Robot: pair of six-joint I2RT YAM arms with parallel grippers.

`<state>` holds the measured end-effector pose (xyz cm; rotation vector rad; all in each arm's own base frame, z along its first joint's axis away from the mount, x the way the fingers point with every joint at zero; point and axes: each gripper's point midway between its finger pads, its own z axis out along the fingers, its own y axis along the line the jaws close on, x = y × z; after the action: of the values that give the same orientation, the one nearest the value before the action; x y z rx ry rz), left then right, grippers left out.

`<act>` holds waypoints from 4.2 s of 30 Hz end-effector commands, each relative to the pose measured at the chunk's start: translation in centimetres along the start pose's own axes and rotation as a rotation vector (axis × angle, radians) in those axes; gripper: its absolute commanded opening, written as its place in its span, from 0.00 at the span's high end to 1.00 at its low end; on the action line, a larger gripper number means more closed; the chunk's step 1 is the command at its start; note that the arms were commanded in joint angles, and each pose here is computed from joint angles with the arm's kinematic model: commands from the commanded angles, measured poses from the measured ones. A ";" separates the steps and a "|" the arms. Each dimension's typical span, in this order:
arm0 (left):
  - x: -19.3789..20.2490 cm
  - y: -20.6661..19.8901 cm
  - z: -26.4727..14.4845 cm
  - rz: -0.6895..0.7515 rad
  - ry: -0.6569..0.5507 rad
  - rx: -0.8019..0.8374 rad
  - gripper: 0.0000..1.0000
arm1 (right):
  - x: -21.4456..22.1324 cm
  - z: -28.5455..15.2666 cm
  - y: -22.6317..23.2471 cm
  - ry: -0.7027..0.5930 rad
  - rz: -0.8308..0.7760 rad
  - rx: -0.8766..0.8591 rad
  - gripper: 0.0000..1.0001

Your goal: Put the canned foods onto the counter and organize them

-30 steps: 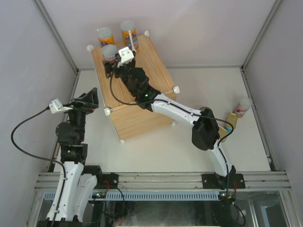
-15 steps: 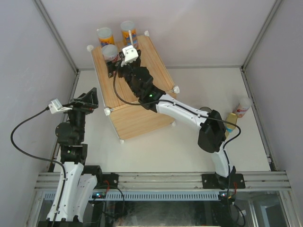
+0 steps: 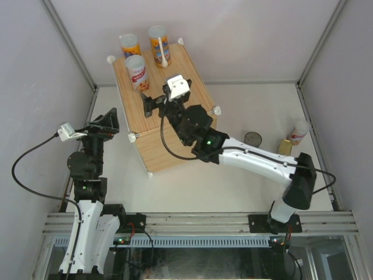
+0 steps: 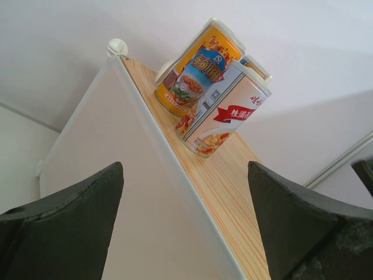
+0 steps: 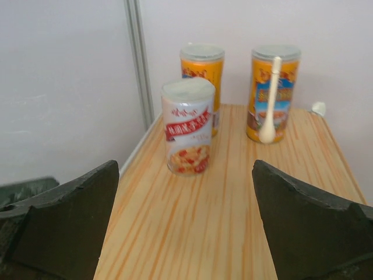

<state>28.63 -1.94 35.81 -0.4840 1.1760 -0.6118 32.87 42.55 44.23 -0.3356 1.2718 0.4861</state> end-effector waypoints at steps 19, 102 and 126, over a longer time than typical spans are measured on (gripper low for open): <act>0.3 0.2 0.6 -0.031 0.001 0.012 0.09 | 4.9 -23.6 -29.4 0.191 0.169 0.862 0.07; 2.4 1.0 2.1 -0.050 0.071 -0.006 0.09 | 24.4 -31.6 -58.0 0.469 0.284 1.653 0.00; 1.6 0.5 1.5 -0.049 0.043 0.009 0.10 | 21.7 -27.4 -55.3 0.456 0.242 1.496 1.00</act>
<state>31.11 -2.69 33.43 -0.5256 1.2616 -0.6734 41.85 -16.41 8.61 1.0983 1.9074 -0.5245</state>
